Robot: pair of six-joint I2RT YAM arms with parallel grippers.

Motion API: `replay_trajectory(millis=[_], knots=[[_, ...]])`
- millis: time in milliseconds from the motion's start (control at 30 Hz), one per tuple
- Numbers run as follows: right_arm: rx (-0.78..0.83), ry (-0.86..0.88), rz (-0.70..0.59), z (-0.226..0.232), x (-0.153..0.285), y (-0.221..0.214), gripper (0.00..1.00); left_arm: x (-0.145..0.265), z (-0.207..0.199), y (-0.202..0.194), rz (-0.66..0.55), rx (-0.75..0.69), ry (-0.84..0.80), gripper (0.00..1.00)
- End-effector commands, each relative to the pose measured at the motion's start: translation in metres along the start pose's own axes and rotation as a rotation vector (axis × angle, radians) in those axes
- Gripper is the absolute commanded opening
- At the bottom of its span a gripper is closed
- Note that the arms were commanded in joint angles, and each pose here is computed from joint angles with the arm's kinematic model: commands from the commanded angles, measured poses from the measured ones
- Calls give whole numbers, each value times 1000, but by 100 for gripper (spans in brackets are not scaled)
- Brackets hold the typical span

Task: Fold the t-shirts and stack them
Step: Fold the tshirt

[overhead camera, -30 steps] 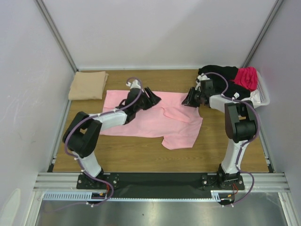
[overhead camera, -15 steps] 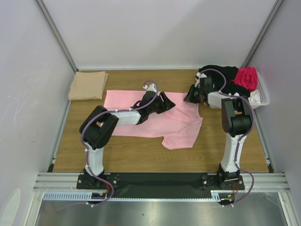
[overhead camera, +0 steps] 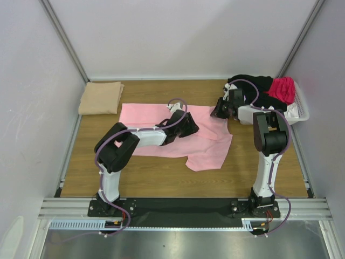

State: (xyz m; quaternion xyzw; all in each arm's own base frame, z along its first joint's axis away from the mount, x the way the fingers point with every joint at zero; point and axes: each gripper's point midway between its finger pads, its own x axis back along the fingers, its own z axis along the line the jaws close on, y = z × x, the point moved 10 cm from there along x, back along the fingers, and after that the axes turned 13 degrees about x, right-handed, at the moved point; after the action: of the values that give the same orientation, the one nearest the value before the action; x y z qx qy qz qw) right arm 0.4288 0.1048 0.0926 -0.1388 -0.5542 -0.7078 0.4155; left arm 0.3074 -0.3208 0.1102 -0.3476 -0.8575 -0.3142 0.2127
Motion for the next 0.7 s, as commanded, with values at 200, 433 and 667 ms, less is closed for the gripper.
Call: replay_trajectory(millis=[200, 433, 667], knots=[[-8, 10, -19, -2, -3, -3, 16, -4, 6, 9, -95, 28, 49, 61], [-9, 15, -11, -2, -5, -6, 14, -11, 10, 7, -88, 49, 36, 58], [-9, 17, -14, -2, -5, -5, 14, -8, 14, 11, -122, 48, 69, 61]])
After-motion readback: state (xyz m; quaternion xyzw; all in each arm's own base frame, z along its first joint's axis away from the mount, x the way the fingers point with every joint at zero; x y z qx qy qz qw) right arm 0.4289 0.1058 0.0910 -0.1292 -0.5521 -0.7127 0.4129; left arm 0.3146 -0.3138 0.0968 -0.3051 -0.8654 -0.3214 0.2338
